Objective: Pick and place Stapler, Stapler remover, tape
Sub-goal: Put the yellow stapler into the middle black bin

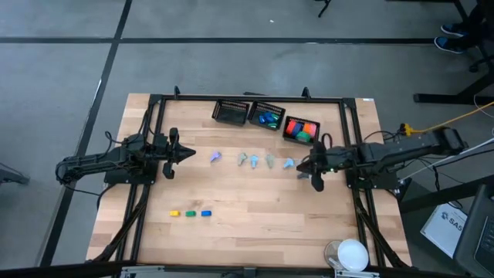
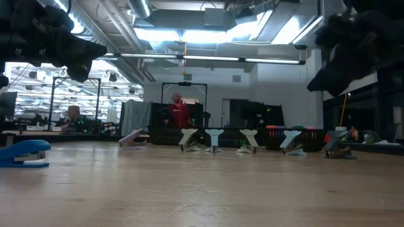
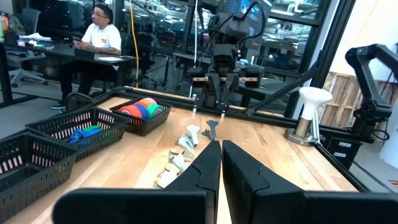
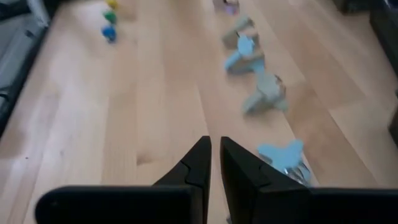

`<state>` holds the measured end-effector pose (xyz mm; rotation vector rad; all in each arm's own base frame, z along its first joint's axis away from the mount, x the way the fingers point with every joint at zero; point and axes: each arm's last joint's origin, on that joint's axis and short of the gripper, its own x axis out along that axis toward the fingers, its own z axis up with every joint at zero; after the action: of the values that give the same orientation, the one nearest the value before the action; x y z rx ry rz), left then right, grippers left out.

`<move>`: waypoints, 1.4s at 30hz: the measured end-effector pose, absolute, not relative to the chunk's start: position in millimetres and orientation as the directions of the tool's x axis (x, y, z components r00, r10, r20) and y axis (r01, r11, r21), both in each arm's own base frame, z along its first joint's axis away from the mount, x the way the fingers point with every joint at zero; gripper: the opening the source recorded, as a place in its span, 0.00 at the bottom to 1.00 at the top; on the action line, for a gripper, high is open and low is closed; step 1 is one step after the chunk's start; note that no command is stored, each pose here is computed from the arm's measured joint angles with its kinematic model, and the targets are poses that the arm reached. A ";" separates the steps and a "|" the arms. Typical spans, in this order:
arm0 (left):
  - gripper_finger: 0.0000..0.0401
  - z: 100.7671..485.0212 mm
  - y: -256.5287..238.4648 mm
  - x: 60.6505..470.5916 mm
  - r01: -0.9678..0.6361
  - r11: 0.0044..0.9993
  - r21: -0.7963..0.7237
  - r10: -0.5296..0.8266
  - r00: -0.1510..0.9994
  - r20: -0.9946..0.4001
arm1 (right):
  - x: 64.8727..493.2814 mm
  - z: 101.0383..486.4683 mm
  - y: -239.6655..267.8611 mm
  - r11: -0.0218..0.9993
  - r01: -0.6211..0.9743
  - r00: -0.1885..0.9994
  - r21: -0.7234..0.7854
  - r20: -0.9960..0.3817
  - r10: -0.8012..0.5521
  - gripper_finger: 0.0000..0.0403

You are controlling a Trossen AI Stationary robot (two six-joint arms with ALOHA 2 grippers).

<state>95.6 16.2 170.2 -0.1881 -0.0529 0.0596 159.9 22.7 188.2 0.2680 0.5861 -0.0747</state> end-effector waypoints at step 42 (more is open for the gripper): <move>0.02 170.2 16.2 95.6 -0.054 0.981 -0.189 0.064 0.997 0.047 | 98.3 166.1 15.5 0.990 -0.139 0.990 -0.030 0.004 0.140 0.10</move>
<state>95.6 16.2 170.2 -0.1884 -0.0528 0.0594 98.3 15.5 166.1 -0.0297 -0.0060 0.1400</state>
